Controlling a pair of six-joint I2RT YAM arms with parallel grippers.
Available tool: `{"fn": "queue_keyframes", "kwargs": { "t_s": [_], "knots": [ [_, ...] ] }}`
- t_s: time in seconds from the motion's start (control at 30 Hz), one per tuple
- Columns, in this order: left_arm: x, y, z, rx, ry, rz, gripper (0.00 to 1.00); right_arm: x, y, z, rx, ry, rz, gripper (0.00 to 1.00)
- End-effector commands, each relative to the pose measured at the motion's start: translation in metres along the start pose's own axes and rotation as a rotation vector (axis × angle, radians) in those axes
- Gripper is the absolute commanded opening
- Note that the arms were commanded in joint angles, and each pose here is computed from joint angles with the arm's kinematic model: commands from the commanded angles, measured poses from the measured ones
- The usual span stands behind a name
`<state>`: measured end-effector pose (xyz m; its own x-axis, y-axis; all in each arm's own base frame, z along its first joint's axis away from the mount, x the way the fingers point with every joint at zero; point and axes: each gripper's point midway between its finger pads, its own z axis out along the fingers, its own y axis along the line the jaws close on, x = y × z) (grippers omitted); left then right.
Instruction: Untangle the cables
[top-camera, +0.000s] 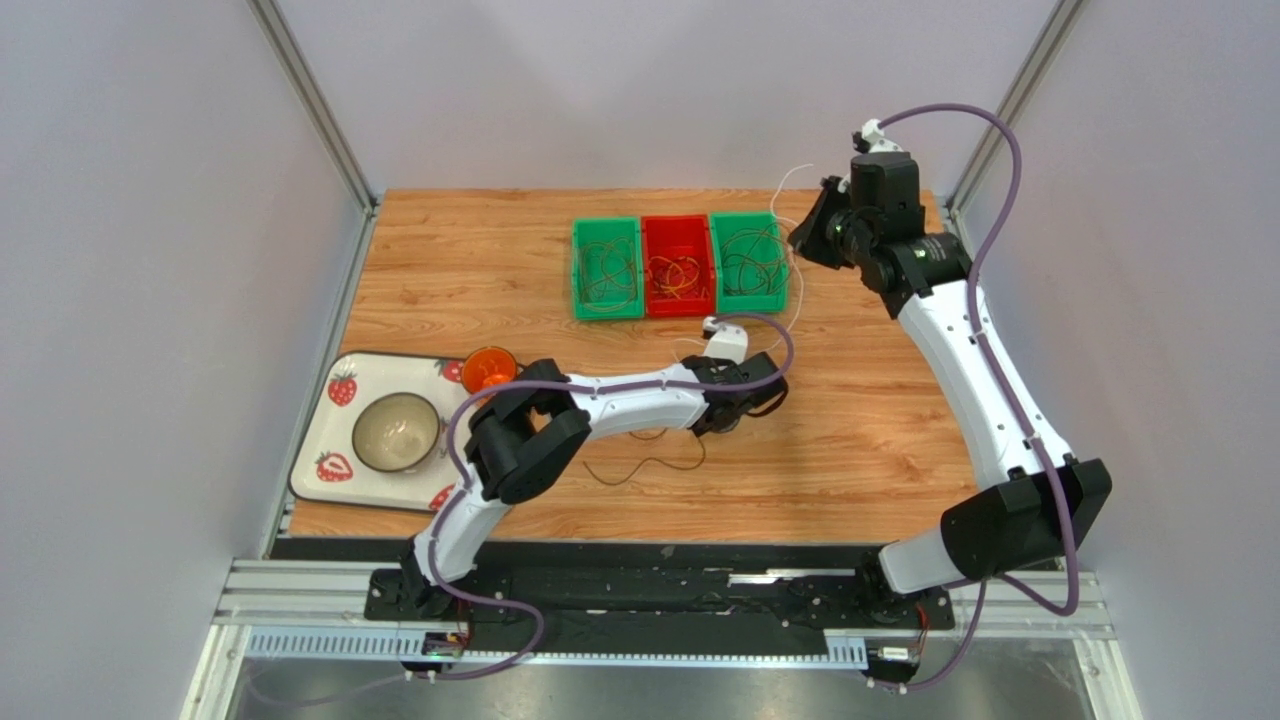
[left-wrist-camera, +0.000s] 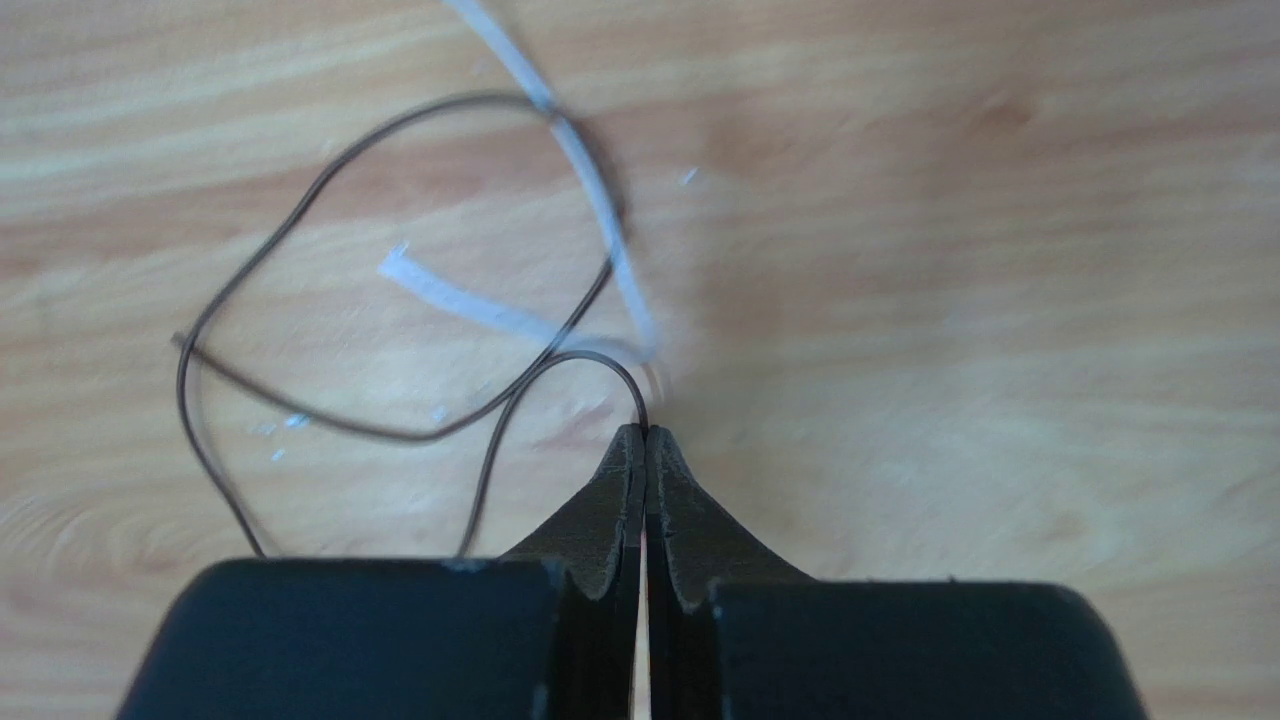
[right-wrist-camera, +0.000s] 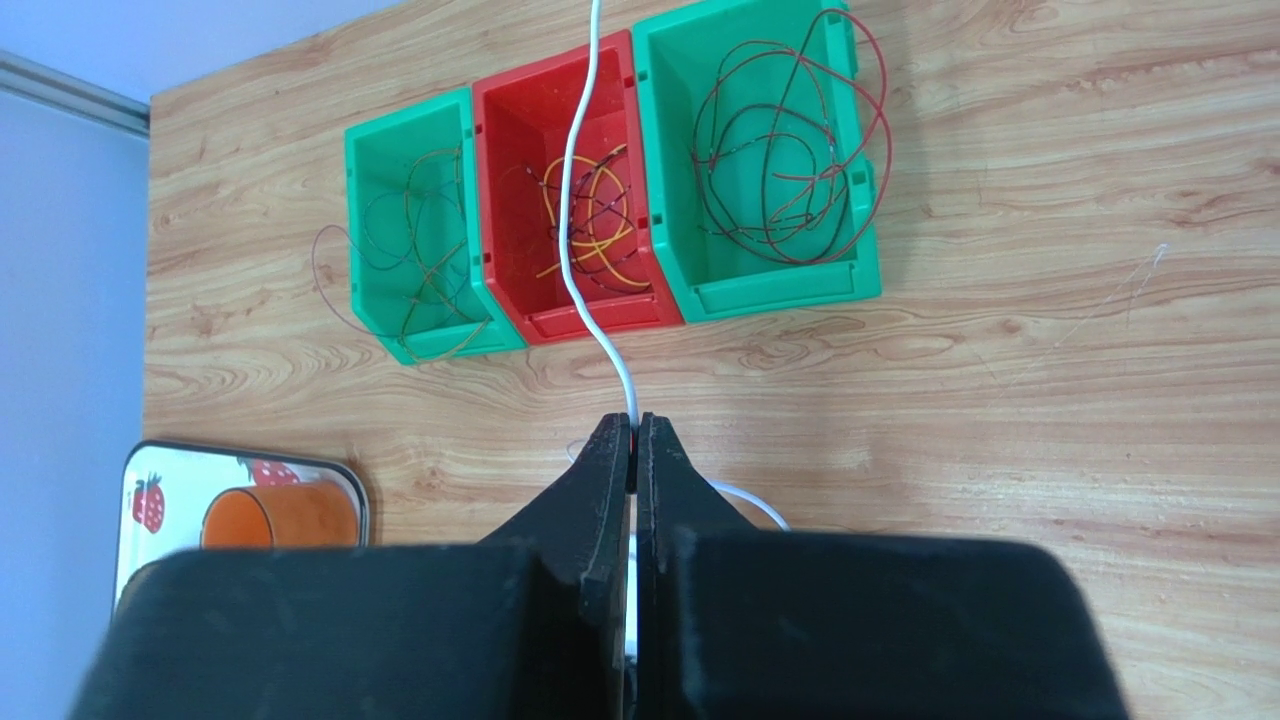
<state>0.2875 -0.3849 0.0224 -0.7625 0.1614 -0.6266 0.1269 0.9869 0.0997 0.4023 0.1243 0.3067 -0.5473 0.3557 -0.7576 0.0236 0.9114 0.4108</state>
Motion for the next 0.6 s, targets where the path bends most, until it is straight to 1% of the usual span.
{"fn": "queue_keyframes", "kwargs": {
  "t_s": [0.0, 0.07, 0.1, 0.17, 0.2, 0.23, 0.27, 0.3, 0.37, 0.43, 0.47, 0.5, 0.57],
  "knots": [
    [0.002, 0.028, -0.051, 0.085, 0.061, 0.059, 0.00, -0.038, 0.013, -0.011, -0.069, -0.081, 0.051, 0.00],
    [-0.007, 0.036, -0.076, 0.143, 0.037, 0.075, 0.00, -0.055, 0.019, -0.012, -0.076, -0.110, 0.063, 0.00],
    [-0.012, 0.046, -0.101, 0.208, 0.020, 0.079, 0.00, -0.061, 0.021, -0.013, -0.080, -0.121, 0.071, 0.00],
    [-0.017, 0.069, -0.123, 0.204, -0.010, 0.111, 0.00, -0.079, 0.029, -0.016, -0.097, -0.152, 0.080, 0.00],
    [-0.026, 0.089, -0.139, 0.190, -0.060, 0.102, 0.00, -0.084, 0.034, -0.018, -0.107, -0.158, 0.080, 0.00],
    [-0.029, 0.105, -0.145, 0.162, -0.071, 0.107, 0.00, -0.107, 0.044, -0.032, -0.135, -0.212, 0.079, 0.00],
    [-0.026, 0.121, -0.150, 0.124, -0.066, 0.119, 0.00, -0.108, 0.044, -0.025, -0.127, -0.195, 0.077, 0.00],
    [-0.027, 0.137, -0.156, 0.105, -0.088, 0.114, 0.00, -0.116, 0.048, -0.029, -0.134, -0.208, 0.071, 0.00],
    [-0.018, 0.164, -0.157, 0.035, -0.072, 0.112, 0.00, -0.141, 0.057, -0.043, -0.141, -0.259, 0.060, 0.00],
    [-0.018, 0.180, -0.165, 0.022, -0.093, 0.077, 0.00, -0.159, 0.060, -0.054, -0.141, -0.305, 0.053, 0.00],
    [-0.011, 0.193, -0.163, -0.014, -0.087, 0.078, 0.00, -0.174, 0.065, -0.070, -0.155, -0.352, 0.054, 0.00],
    [-0.011, 0.202, -0.166, -0.020, -0.094, 0.042, 0.00, -0.180, 0.066, -0.074, -0.162, -0.370, 0.055, 0.00],
    [0.002, 0.214, -0.162, -0.040, -0.074, 0.033, 0.00, -0.197, 0.063, -0.087, -0.163, -0.424, 0.065, 0.00]
  ]
}}
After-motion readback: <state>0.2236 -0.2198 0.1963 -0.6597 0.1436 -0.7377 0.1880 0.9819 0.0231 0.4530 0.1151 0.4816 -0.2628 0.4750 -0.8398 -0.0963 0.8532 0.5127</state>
